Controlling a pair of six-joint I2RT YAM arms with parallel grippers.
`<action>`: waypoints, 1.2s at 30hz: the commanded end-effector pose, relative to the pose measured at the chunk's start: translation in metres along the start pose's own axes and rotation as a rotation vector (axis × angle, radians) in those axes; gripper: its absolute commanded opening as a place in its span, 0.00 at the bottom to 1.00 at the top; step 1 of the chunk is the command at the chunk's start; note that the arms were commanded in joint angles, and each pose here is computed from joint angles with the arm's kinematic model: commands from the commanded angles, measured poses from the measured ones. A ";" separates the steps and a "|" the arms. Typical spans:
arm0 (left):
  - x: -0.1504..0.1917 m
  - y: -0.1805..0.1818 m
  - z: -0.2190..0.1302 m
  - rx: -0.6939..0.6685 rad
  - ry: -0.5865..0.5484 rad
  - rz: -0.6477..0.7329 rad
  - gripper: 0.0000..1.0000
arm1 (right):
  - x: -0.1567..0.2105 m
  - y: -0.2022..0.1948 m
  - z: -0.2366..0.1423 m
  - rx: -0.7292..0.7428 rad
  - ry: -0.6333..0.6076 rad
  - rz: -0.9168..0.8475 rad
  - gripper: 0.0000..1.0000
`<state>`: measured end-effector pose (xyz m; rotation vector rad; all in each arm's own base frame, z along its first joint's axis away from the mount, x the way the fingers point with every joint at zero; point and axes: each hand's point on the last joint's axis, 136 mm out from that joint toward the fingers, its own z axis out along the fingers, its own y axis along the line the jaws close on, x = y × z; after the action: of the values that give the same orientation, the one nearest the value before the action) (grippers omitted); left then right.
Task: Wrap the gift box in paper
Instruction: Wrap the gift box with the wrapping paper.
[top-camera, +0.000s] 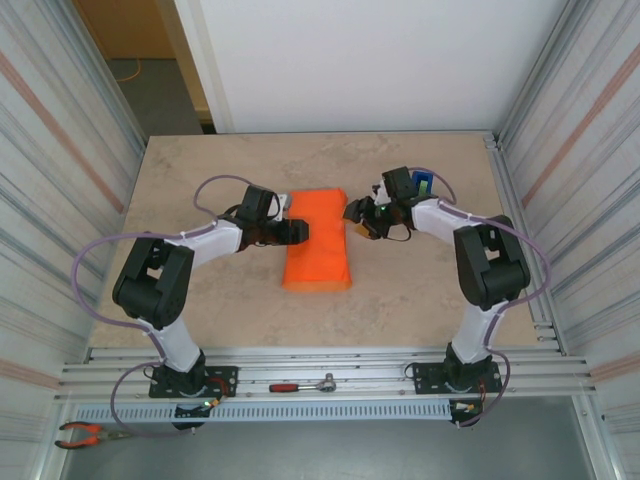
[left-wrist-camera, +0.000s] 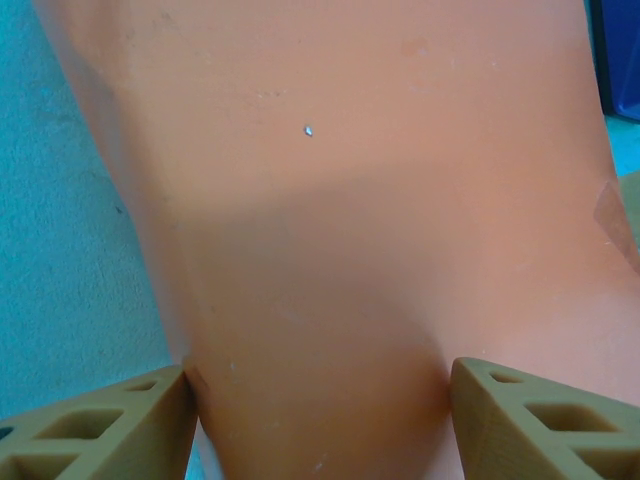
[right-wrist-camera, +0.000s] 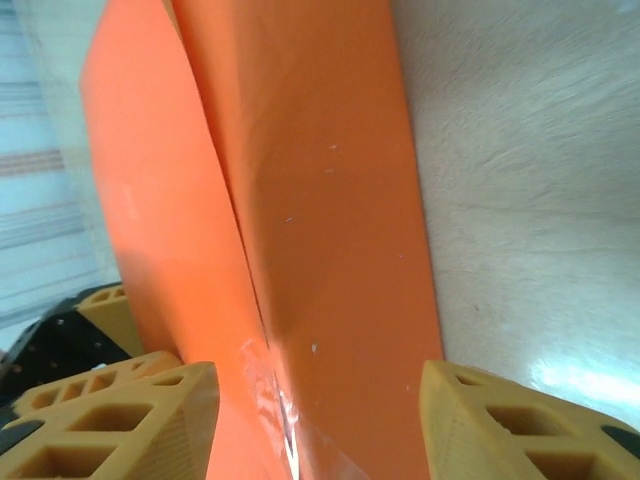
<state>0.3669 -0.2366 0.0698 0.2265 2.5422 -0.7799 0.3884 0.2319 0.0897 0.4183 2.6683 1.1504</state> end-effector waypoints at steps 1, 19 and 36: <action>0.038 0.011 -0.006 -0.036 0.148 -0.015 0.67 | -0.006 0.010 -0.031 -0.025 -0.066 -0.037 0.55; 0.006 0.008 -0.023 0.017 0.045 -0.163 0.72 | 0.031 -0.021 0.008 0.138 0.082 -0.203 0.14; -0.012 -0.001 -0.019 -0.048 0.037 -0.153 0.73 | 0.040 -0.015 0.042 0.086 0.176 -0.174 0.13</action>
<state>0.3641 -0.2187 0.0772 0.0175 2.6567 -0.7617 0.3582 0.2654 0.0470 0.0816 2.8440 1.0506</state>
